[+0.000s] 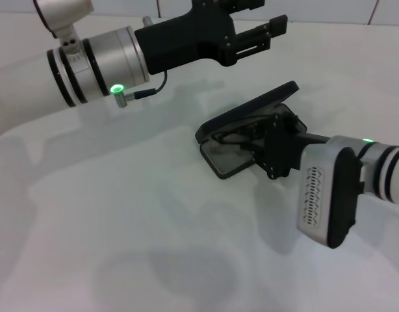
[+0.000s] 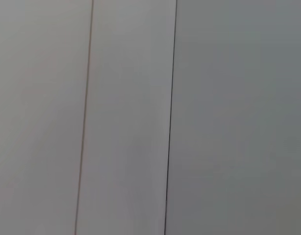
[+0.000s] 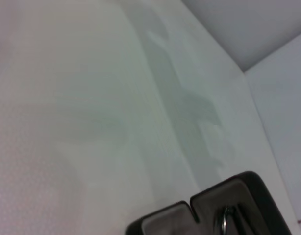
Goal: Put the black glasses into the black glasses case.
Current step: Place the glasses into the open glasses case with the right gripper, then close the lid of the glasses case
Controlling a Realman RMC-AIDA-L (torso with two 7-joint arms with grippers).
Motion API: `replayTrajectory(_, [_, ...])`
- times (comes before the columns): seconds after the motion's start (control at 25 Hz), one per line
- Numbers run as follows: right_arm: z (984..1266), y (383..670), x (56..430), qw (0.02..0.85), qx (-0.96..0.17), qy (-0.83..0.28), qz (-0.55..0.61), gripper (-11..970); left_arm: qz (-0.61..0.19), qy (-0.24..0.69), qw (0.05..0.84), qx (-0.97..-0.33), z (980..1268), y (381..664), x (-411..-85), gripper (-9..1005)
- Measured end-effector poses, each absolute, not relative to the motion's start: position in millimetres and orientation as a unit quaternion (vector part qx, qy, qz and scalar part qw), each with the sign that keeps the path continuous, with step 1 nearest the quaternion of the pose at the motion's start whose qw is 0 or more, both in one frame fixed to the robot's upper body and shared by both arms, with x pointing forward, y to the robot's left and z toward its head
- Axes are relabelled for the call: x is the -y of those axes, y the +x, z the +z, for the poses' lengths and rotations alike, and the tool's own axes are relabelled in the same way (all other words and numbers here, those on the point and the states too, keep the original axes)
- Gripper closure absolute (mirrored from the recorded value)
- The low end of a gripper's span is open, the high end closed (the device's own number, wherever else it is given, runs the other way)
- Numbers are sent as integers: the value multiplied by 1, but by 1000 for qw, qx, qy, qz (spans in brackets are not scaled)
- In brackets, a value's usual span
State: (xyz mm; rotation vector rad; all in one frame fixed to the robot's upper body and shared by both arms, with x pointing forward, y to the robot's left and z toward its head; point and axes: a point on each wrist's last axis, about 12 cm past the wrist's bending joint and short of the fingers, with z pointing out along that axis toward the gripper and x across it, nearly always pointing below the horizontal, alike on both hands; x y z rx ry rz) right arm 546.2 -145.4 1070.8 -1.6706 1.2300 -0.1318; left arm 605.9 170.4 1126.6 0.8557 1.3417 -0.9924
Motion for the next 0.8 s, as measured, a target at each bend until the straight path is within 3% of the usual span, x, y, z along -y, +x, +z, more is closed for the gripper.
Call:
replayTrajectory(0.2, [1076,538,160,499,-514,-698,7,710,-425,364,591,-582,1125,605,-173,357])
replayTrajectory(0.4, [1093,537,200,464,-548,-689,101,691,-420,360,588,-590,1124,608,-173,357])
replayTrajectory(0.8, [1127,531,299,535,-608,-556,188,652,-345,324,484,-736,1107,641,-160,357])
